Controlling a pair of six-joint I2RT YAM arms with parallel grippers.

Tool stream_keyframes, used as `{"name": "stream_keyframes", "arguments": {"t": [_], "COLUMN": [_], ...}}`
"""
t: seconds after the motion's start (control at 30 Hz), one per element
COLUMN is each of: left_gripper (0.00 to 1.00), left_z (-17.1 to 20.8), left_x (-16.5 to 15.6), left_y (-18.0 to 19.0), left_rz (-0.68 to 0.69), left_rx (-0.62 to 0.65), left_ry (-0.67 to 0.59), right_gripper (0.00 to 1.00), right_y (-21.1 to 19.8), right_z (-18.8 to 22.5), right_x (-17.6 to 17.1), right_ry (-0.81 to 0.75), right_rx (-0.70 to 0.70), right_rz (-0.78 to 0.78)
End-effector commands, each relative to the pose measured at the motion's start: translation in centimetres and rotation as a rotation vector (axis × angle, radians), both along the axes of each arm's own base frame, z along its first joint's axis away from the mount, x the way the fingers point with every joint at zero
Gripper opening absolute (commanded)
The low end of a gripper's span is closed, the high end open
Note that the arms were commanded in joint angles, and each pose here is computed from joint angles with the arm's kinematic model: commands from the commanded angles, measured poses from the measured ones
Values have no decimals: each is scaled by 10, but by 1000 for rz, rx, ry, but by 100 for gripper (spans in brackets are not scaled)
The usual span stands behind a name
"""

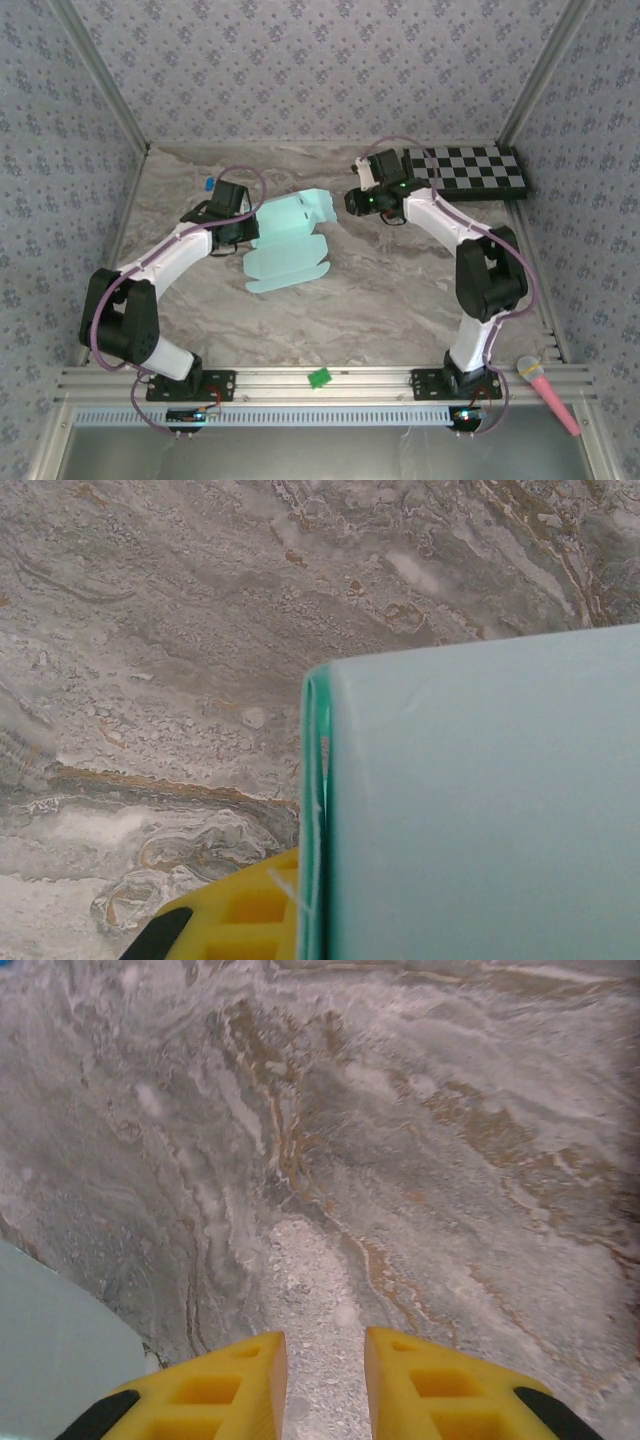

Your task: Fold the paper box

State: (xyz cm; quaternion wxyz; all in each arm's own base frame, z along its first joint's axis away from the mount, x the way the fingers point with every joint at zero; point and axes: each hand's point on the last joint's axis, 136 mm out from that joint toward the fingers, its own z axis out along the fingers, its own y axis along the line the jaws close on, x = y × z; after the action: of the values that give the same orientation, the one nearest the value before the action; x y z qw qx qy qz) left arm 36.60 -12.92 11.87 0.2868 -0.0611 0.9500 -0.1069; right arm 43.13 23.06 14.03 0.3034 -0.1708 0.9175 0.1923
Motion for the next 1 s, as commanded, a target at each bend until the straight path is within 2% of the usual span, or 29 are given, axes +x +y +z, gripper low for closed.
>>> {"name": "stream_keyframes", "arguments": {"t": [0.0, 0.37, 0.97], "left_gripper": [0, 0, 0], "left_z": [17, 9, 3], "left_x": [7, 9, 11], "left_y": [-9, -10, -10], "left_rz": [-28, -15, -9], "left_rx": [-29, -34, -23], "left_ry": [-48, -25, -7], "right_gripper": [28, 28, 28], "right_y": [22, 60, 87], "right_z": [9, 9, 12], "right_x": [1, -21, -54], "right_ry": [-56, -55, -27], "right_rx": [39, 70, 121], "right_rz": [116, 291, 437]}}
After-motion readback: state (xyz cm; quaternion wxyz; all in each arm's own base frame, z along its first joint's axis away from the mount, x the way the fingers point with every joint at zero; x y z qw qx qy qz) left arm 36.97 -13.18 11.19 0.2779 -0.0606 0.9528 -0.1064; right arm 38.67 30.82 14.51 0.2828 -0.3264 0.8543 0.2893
